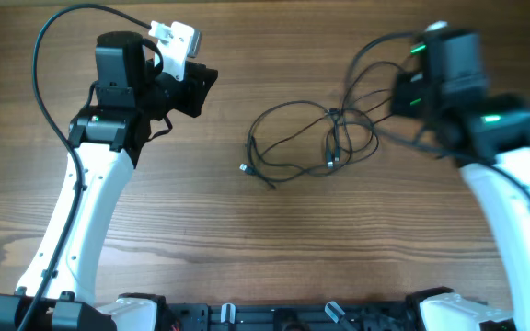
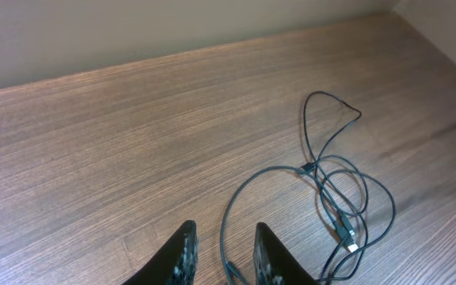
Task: Untangle cables
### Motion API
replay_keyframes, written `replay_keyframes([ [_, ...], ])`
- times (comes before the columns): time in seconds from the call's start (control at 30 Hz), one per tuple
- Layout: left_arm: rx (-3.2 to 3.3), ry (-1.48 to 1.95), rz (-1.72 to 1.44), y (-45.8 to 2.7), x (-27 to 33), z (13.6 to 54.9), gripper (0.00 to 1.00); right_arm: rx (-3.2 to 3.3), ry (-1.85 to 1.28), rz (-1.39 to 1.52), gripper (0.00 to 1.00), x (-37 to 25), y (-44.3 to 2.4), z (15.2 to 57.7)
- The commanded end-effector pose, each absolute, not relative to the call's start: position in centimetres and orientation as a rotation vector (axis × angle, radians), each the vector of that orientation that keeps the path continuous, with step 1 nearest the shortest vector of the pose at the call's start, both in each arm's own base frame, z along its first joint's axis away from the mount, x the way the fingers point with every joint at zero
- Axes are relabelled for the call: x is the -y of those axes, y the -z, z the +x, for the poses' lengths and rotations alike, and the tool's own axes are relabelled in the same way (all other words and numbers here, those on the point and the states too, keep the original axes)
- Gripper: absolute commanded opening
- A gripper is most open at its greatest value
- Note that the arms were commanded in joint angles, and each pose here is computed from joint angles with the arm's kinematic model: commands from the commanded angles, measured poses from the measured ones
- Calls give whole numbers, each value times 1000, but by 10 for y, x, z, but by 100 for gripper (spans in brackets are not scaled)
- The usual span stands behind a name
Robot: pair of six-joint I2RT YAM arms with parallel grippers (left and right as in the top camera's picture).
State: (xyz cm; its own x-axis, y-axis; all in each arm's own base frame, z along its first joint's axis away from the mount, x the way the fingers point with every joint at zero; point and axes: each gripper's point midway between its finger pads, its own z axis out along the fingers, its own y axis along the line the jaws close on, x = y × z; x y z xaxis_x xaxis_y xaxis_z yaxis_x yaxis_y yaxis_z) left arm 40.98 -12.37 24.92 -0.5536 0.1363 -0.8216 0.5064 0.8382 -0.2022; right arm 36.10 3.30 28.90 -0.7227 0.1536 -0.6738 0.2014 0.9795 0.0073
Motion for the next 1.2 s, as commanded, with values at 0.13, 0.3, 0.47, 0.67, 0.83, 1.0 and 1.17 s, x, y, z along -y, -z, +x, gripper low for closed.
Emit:
replay_keyframes([
  [0.13, -2127, 544, 468, -251, 124, 410, 25, -2030, 259, 564, 4, 94, -434, 318],
  [0.3, -2127, 544, 467, -251, 124, 411, 25, -1940, 290, 842, 4, 177, -439, 285],
  [0.47, -2132, 546, 467, -250, 124, 410, 25, -2081, 251, 953, 4, 215, -382, 313],
  [0.67, -2154, 550, 464, -246, 123, 407, 25, -2156, 363, 1332, 4, 271, -296, 323],
  [0.83, -2152, 549, 465, -246, 123, 407, 25, -2043, 421, 1651, 4, 315, -270, 281],
  [1.0, -2148, 548, 465, -247, 123, 408, 25, -1926, 338, 1874, 4, 342, -257, 235],
  [1.17, -2147, 546, 469, -247, 123, 408, 25, -1881, 345, 1978, 4, 357, -223, 216],
])
